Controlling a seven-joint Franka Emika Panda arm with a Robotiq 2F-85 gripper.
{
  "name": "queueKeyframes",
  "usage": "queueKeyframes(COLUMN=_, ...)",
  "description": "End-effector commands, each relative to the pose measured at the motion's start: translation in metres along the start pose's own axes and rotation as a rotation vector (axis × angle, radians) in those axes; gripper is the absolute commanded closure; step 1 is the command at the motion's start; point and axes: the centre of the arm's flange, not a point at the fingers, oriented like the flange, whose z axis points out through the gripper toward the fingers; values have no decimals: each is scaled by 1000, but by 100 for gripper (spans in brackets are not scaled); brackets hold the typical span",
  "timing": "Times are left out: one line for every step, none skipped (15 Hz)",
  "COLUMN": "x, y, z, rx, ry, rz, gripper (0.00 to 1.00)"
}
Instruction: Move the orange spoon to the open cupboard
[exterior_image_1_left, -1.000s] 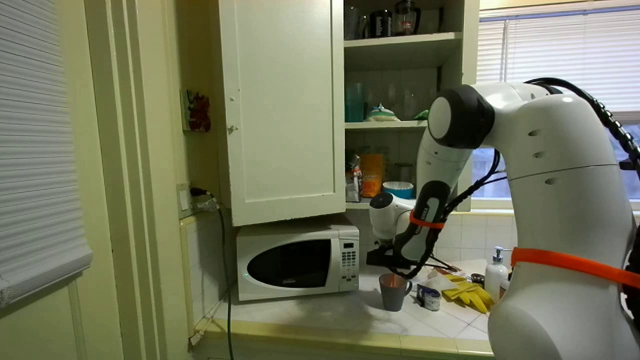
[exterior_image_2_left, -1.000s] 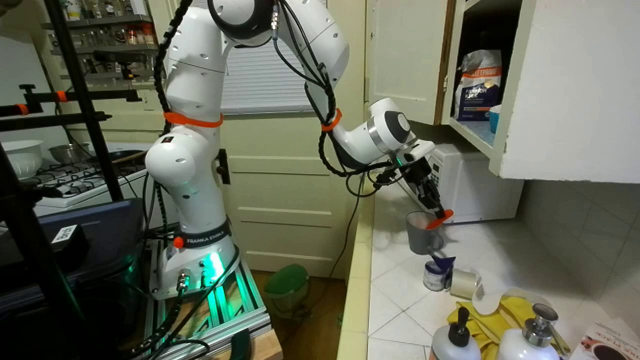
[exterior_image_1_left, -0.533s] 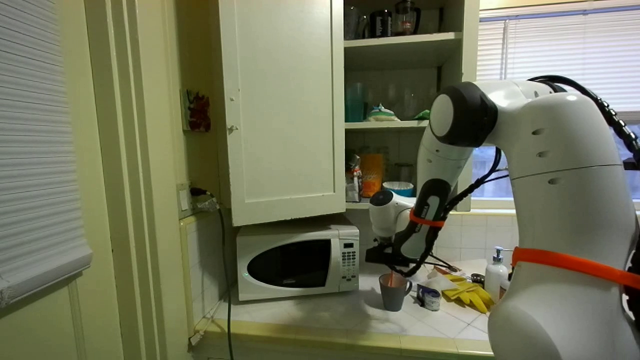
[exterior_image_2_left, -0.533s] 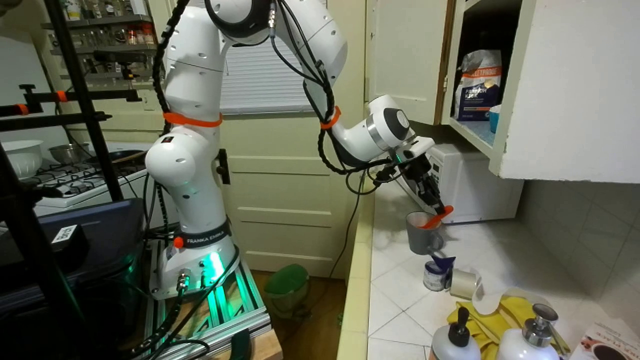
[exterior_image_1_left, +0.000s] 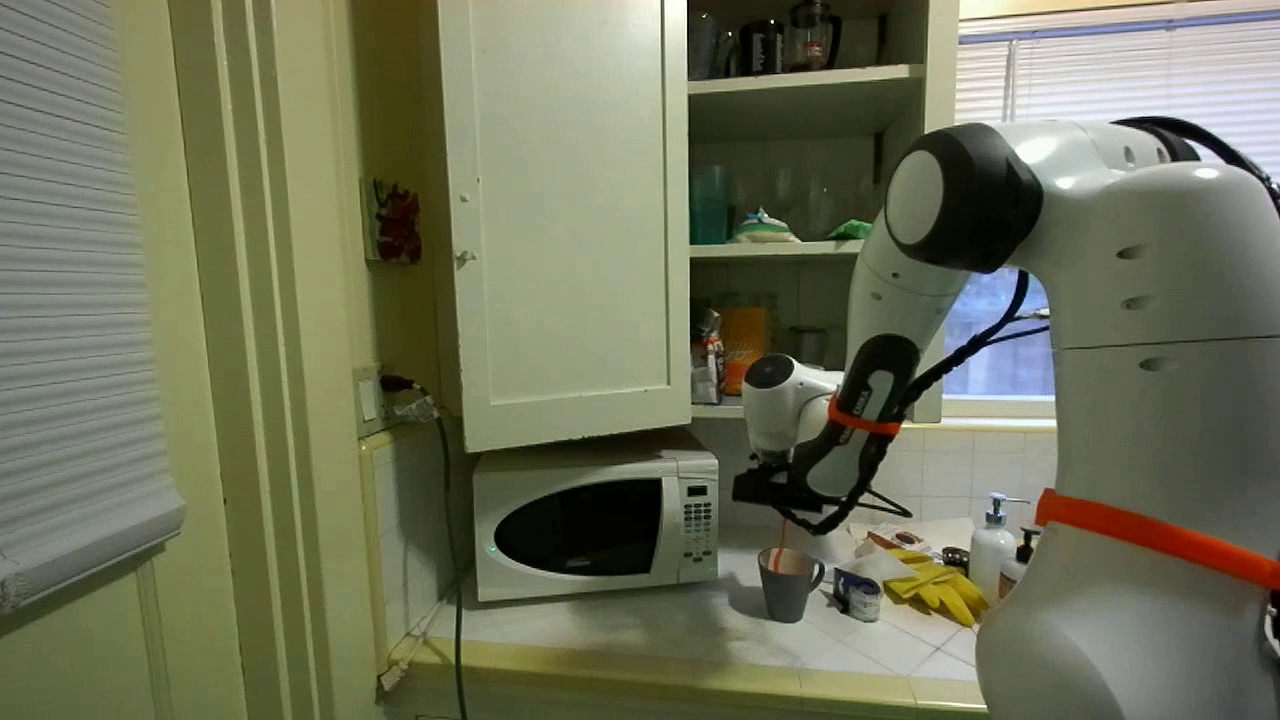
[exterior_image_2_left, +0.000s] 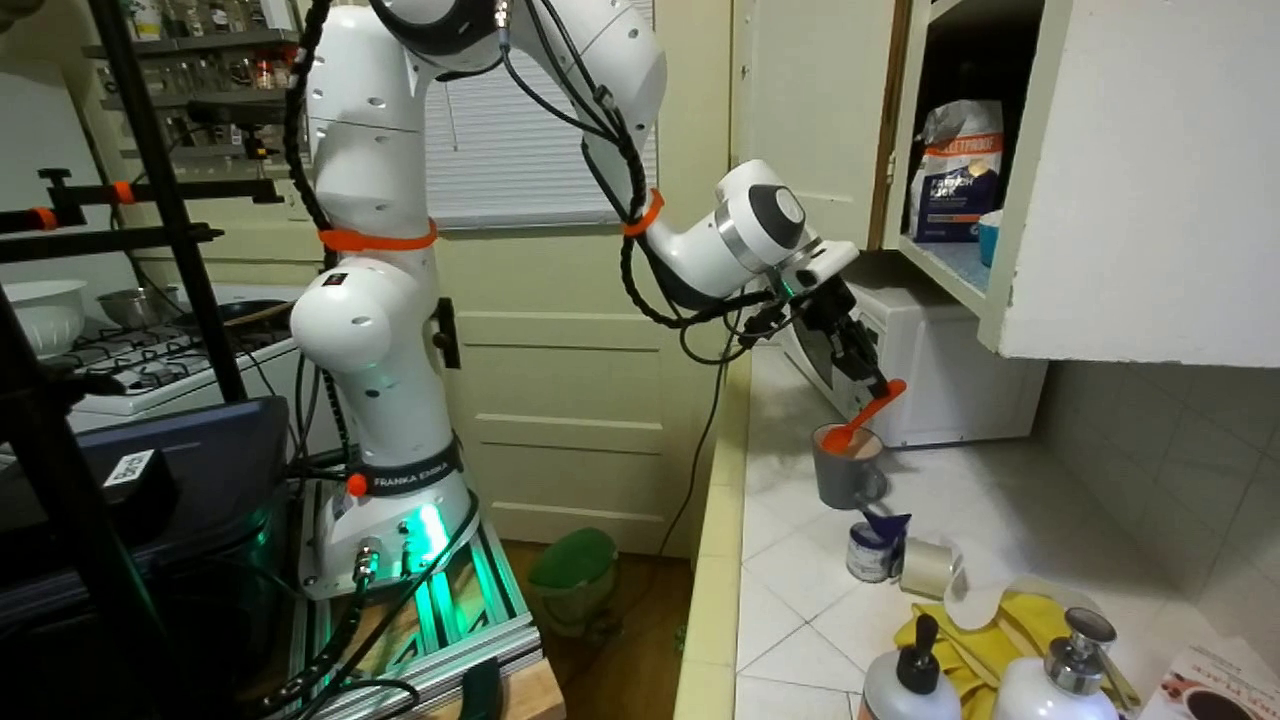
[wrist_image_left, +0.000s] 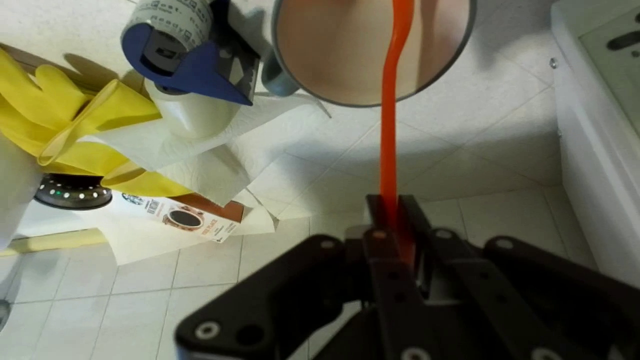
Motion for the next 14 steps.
queueKeyframes(x=3, y=14, z=-34, rx=-17, ry=4, rz=31, gripper=97)
queueKeyframes(x=5, y=16, z=-40, rx=-16, ry=-1, rz=49, gripper=97)
queueKeyframes(x=8, y=18, z=-45, rx=-12, ry=-4, rz=67, gripper=97)
queueKeyframes(x=10, y=21, z=-49, rx=-11, ry=-8, rz=84, gripper=97)
queueKeyframes(x=12, y=23, z=-55, rx=-3, ry=-13, rz=97, gripper=97)
queueKeyframes(x=13, y=24, z=-60, rx=5, ry=-23, rz=110, gripper=97)
queueKeyframes(x=14, y=26, z=-64, rx=7, ry=-22, rz=128, gripper=97)
queueKeyframes(x=16, y=28, z=-69, rx=8, ry=-20, rz=148, gripper=97)
queueKeyframes(x=18, y=30, z=-74, rx=11, ry=-15, rz=180, gripper=97)
queueKeyframes(x=20, y=31, z=-78, rx=13, ry=-8, rz=208, gripper=97)
queueKeyframes(x=23, y=33, z=-83, rx=15, ry=-4, rz=230, gripper=97)
queueKeyframes(x=24, y=36, z=-89, rx=8, ry=14, rz=266, gripper=97)
queueKeyframes(x=25, y=39, z=-96, rx=-2, ry=14, rz=294, gripper=97)
queueKeyframes(x=27, y=43, z=-101, rx=-15, ry=25, rz=335, gripper=97)
